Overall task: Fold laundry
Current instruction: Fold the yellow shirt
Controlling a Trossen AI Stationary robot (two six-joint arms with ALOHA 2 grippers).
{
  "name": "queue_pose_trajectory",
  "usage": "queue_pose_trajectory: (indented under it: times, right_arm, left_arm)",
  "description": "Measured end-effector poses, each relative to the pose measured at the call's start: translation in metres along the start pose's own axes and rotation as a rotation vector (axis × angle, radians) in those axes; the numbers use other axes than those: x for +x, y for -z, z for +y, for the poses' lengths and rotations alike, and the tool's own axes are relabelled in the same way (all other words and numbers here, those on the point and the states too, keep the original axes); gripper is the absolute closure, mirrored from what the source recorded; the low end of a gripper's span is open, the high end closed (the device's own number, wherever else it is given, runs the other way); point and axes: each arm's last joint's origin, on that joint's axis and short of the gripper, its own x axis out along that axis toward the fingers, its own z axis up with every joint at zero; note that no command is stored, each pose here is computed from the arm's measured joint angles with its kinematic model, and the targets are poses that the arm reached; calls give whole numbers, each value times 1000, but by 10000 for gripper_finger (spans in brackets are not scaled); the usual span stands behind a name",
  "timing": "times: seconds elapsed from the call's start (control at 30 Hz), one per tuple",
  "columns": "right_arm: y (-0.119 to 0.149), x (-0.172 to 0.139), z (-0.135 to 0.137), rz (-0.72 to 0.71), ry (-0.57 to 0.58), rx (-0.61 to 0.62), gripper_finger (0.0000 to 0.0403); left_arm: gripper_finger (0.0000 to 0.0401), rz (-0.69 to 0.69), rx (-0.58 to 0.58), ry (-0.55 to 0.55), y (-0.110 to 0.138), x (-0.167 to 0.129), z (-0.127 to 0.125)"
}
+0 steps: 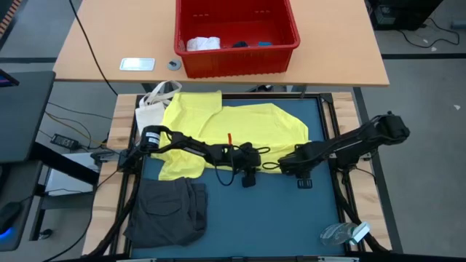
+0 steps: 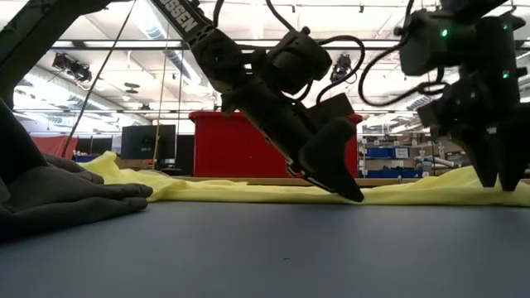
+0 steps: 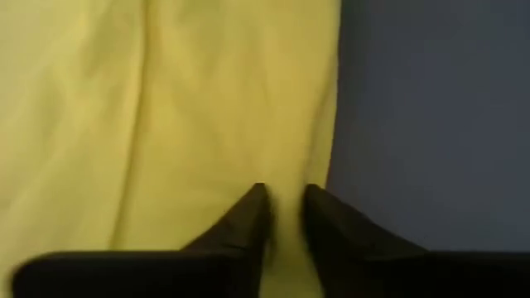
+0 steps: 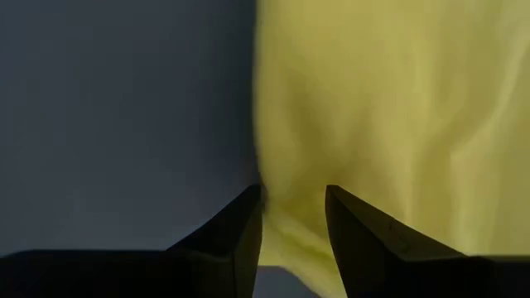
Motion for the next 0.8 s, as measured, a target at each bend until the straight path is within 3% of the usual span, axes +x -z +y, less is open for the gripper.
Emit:
queue_pose_trajectory:
  times: [0.13,0.23,0.5,0.6,0.8]
  right_arm:
    - [0,9,-2,109,-36,124,273]
    - [3,11,0,167,-69,218,298]
    - [13,-1,6,192,-124,312,393]
    - [20,-3,10,222,-130,352,381]
    - [34,-6,21,292,-130,412,287]
  left_arm:
    - [388,2,-26,5,0,0,1]
    - [392,5,-75,7,-1,-2,5]
    - [398,56,-151,-31,-7,-15,29]
    - [399,62,-162,-38,-11,-22,36]
    - [400,103,-141,-67,-9,-27,47]
